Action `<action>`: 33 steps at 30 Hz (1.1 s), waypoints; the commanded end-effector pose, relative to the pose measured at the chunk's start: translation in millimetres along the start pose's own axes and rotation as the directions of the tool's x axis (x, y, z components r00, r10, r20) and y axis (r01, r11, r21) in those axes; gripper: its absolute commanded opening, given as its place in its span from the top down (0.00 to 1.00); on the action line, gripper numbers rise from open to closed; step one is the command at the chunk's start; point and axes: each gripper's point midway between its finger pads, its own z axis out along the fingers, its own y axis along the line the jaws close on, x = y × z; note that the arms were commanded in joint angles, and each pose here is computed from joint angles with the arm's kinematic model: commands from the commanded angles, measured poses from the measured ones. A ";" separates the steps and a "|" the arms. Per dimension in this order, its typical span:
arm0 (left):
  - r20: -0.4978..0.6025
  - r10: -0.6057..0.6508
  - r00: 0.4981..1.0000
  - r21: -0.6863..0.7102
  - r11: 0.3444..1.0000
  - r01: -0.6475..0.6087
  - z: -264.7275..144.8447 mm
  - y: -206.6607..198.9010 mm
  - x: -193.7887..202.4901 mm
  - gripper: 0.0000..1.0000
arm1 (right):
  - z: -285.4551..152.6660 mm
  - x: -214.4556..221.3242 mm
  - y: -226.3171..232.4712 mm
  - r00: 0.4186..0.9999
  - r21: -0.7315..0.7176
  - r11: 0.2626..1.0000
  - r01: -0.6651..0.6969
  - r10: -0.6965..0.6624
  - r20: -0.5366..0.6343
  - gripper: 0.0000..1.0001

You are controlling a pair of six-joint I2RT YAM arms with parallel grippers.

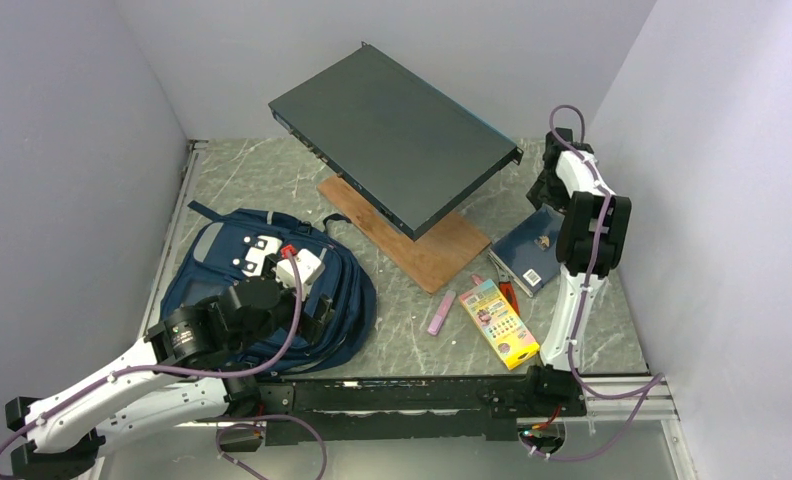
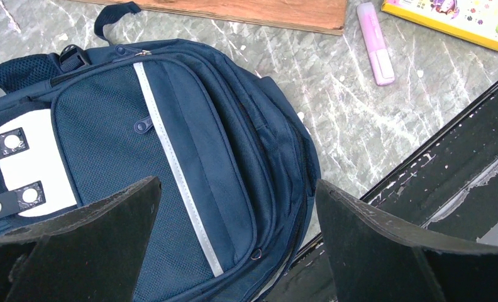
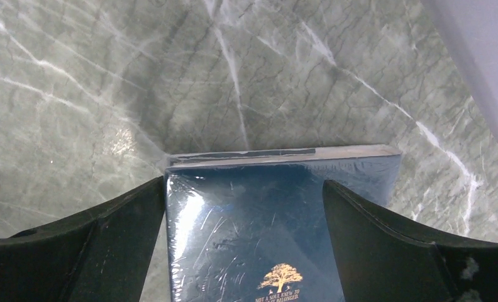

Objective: Pack the student bag
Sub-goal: Adjust the book at the center of the board.

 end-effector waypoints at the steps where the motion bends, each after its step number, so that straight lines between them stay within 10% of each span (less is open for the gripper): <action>1: 0.015 0.005 1.000 0.003 1.000 -0.005 2.8 -1.0 -4.8 0.02 | -11.8 8.8 -8.7 0.998 0.033 0.998 0.057 -0.057 -0.001 0.07; 9: 0.009 0.002 1.000 0.001 1.000 -0.002 4.2 -1.2 -3.9 0.02 | -51.8 34.8 1.1 0.997 -0.265 0.964 0.010 0.011 0.078 0.13; 17: -0.017 0.005 1.000 -0.015 1.000 -0.005 8.6 -0.4 -0.3 0.02 | -113.5 71.0 66.5 0.997 -0.750 0.658 0.072 -0.039 0.062 0.12; 25: 0.018 -0.012 1.000 0.022 1.000 0.011 4.4 -5.5 -6.4 0.03 | -97.2 66.7 -59.7 0.982 -0.372 0.922 -0.105 0.154 0.105 0.00; 33: 0.083 -0.024 0.996 0.081 0.997 0.017 -0.6 -13.0 -13.6 0.02 | -65.3 113.3 -152.5 0.878 -0.496 0.761 -0.417 0.479 -0.002 0.01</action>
